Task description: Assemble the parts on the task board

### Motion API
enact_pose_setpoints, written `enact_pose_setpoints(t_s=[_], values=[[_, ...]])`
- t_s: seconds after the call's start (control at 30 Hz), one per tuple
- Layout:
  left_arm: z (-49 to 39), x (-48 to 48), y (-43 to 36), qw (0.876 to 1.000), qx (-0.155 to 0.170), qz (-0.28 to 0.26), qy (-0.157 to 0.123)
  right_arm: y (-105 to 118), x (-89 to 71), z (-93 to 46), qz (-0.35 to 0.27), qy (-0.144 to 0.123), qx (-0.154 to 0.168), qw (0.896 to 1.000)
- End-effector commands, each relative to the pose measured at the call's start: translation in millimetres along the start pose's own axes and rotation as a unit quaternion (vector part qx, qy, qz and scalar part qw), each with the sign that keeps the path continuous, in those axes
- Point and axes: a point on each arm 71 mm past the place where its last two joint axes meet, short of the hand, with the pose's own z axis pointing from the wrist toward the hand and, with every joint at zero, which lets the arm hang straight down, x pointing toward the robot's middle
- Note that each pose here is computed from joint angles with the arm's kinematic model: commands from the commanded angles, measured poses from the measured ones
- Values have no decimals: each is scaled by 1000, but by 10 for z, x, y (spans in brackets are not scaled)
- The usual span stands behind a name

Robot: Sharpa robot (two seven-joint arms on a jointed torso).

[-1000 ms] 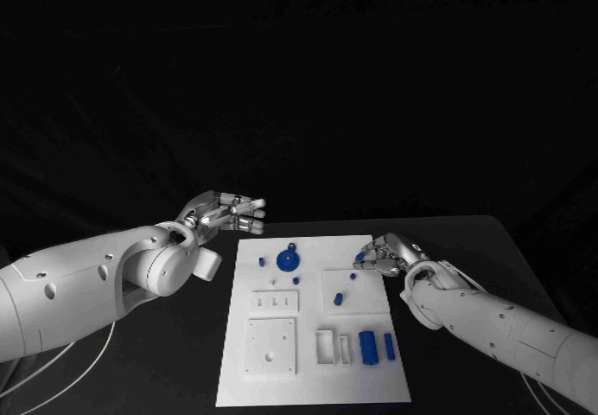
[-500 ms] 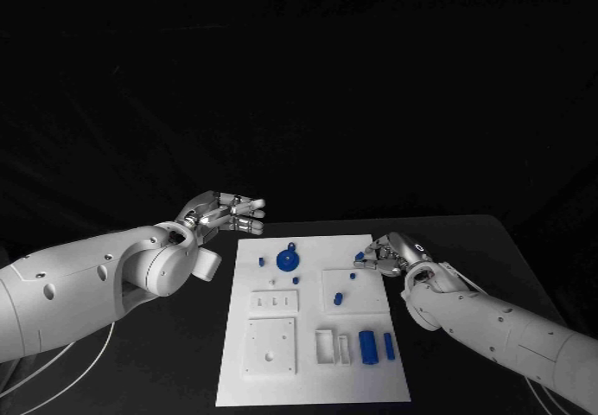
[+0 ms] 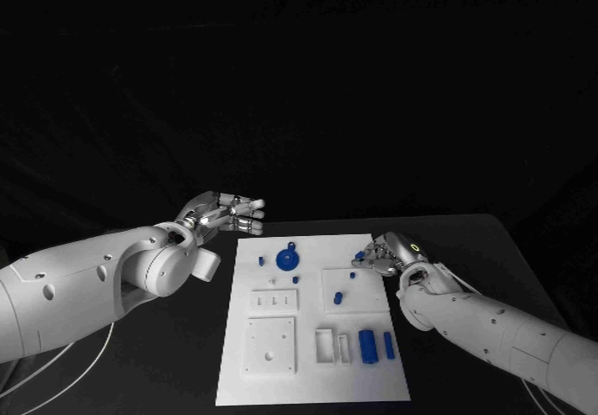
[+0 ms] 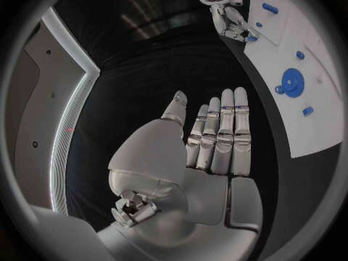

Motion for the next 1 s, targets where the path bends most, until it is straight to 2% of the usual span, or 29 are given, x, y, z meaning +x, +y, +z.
enact_pose_setpoints(t_s=[0.03,1.0], values=[[5,30,-4,1000,3,-1,12,14,20,-7,-9,-4,3,1000],[8,35,26,1000,-5,-2,17,65,59,-14,-11,-3,-7,1000]])
